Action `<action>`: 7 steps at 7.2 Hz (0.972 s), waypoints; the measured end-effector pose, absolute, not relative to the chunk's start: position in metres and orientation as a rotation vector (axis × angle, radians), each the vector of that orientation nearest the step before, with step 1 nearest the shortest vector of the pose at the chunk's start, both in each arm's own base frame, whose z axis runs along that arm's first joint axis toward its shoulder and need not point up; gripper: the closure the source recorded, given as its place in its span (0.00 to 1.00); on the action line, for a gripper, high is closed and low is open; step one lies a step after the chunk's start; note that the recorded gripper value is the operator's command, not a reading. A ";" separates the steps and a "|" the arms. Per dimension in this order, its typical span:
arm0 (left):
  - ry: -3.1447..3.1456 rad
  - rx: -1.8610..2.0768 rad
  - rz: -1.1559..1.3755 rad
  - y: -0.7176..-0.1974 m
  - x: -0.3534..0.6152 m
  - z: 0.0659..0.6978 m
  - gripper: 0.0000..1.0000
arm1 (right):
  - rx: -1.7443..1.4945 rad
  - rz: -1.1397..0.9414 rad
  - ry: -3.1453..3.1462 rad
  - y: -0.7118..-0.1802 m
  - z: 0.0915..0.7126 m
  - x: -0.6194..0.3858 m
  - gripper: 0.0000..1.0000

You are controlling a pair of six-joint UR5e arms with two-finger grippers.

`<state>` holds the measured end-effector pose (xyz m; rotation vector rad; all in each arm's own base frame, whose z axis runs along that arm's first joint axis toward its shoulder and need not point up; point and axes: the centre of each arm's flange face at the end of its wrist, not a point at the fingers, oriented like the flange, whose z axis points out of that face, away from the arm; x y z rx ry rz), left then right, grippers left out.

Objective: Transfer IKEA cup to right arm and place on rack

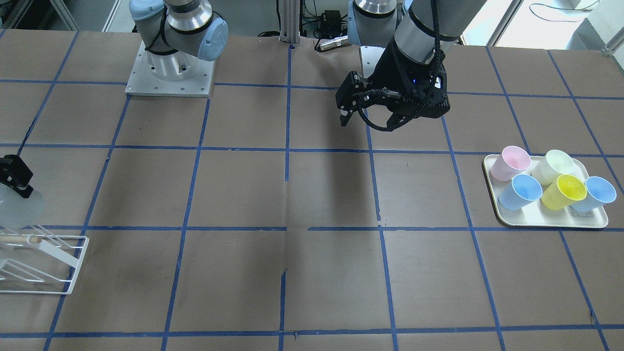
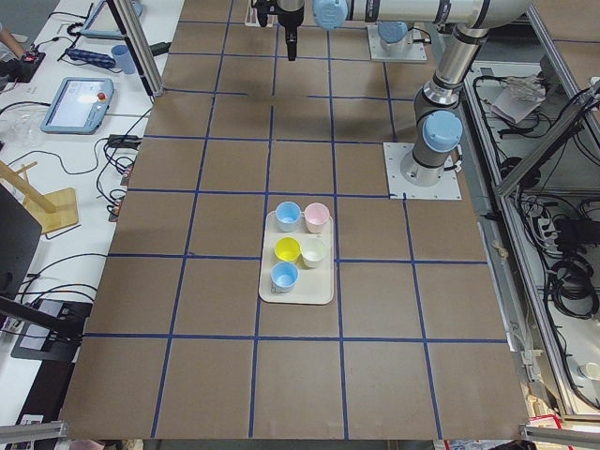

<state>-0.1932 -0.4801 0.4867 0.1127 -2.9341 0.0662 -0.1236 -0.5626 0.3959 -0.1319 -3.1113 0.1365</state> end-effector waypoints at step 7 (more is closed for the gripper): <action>-3.040 0.112 0.182 -0.472 -0.180 0.514 0.00 | -0.141 0.099 -3.120 -0.575 0.363 -0.143 0.68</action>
